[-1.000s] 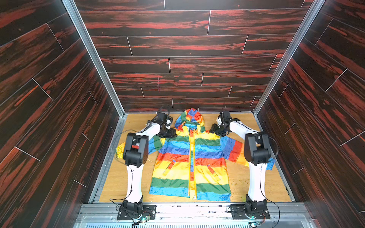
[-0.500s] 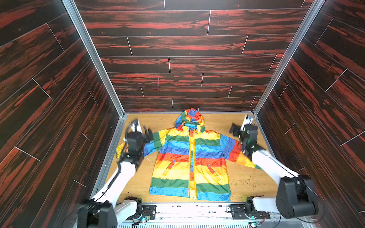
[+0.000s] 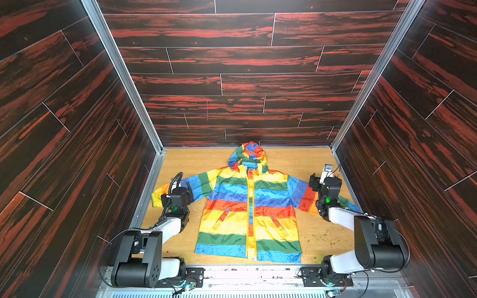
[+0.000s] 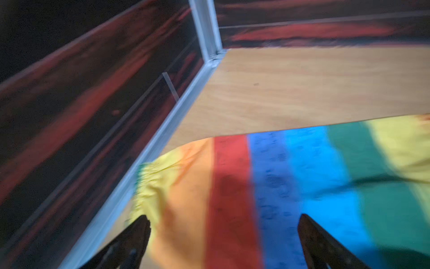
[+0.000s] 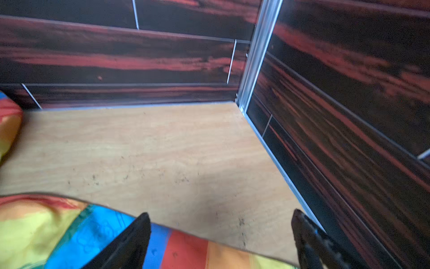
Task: Unzip the jacket
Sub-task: Reset both arms
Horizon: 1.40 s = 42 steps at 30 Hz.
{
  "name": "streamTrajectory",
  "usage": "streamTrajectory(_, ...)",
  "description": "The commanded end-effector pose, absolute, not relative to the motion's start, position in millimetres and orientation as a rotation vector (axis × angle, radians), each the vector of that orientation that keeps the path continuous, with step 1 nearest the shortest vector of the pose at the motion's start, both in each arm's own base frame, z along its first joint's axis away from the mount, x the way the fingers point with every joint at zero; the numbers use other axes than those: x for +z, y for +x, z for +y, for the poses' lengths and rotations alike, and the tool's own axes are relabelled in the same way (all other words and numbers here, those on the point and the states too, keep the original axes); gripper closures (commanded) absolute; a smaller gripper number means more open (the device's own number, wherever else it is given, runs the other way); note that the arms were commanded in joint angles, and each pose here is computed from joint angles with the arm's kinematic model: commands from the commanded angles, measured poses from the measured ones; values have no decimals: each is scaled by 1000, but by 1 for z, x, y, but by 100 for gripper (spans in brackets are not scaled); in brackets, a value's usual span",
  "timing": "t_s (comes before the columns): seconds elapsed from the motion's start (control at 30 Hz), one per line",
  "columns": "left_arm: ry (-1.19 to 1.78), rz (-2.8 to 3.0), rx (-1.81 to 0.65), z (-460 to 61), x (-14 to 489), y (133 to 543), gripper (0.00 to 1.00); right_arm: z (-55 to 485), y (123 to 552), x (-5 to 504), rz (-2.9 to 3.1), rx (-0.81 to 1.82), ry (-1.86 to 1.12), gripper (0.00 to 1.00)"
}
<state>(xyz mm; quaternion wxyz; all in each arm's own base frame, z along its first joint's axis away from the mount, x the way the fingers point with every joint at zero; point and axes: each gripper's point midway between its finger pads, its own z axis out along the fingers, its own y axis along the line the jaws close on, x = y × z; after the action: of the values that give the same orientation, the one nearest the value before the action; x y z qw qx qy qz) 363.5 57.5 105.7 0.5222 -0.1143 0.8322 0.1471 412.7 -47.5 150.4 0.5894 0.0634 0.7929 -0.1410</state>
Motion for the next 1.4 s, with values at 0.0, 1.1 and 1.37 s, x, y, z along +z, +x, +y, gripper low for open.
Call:
streamTrajectory(0.0,-249,1895,193,39,124,376,0,-48,400,146,1872,-268,169,5)
streamTrajectory(1.1,-280,1933,183,51,94,397,0,-80,357,143,1868,-177,345,1)
streamTrajectory(1.37,-280,1934,183,51,93,397,0,-37,383,142,1770,96,169,1)
